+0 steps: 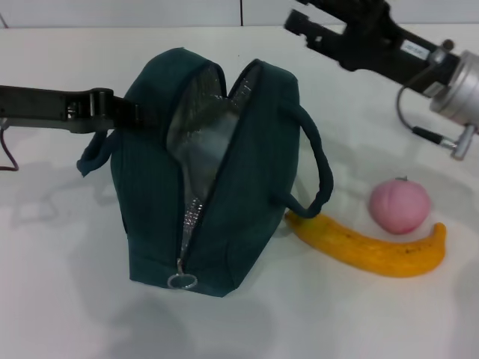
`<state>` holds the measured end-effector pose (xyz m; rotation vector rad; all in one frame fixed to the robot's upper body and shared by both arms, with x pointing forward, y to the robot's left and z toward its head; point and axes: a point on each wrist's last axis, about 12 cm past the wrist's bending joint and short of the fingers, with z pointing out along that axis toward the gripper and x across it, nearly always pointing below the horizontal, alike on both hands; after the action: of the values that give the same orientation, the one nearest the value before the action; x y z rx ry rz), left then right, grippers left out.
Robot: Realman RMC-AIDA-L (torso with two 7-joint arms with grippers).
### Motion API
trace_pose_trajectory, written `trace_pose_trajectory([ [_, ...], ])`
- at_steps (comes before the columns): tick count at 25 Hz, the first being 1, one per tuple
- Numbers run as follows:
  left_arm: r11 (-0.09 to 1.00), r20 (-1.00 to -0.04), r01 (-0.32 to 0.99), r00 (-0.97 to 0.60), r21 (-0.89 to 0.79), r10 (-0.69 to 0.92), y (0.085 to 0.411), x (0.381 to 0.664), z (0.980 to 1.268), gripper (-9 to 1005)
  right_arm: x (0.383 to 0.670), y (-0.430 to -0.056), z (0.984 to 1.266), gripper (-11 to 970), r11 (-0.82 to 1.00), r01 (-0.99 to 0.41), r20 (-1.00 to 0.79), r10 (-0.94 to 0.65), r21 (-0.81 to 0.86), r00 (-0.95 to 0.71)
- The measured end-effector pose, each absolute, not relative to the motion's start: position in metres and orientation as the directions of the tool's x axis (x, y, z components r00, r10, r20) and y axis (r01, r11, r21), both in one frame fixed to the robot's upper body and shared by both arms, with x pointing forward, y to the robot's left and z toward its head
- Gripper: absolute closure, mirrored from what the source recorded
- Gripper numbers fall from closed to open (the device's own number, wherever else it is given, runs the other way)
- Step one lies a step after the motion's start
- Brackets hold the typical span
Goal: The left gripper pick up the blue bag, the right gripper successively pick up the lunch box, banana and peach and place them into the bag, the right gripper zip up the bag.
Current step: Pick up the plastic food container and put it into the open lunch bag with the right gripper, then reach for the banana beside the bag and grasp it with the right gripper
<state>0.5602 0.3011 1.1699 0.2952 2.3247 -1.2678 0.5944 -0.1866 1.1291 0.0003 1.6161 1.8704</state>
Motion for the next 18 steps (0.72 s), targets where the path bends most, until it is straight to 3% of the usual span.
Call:
trace_pose_trajectory([
  [9, 0.545, -0.496, 0.386, -0.866, -0.744, -0.063, 0.306, 0.56, 1.153, 964, 0.613, -0.24, 1.154, 135, 0.327, -0.668, -0.74, 0.202, 0.668, -0.641],
  [11, 0.544, -0.495, 0.385, -0.866, -0.746, -0.067, 0.307, 0.559, 1.151, 964, 0.617, -0.245, 1.17, 136, 0.379, -0.741, -0.799, -0.005, 0.555, -0.601],
  [12, 0.544, -0.495, 0.383, -0.866, -0.747, -0.07, 0.307, 0.559, 1.151, 964, 0.617, -0.245, 1.17, 136, 0.379, -0.741, -0.799, -0.005, 0.555, -0.601],
  [18, 0.543, -0.494, 0.368, -0.864, -0.755, -0.101, 0.313, 0.556, 1.15, 964, 0.623, -0.238, 1.201, 138, 0.42, -0.819, -0.711, -0.427, 0.391, -0.558],
])
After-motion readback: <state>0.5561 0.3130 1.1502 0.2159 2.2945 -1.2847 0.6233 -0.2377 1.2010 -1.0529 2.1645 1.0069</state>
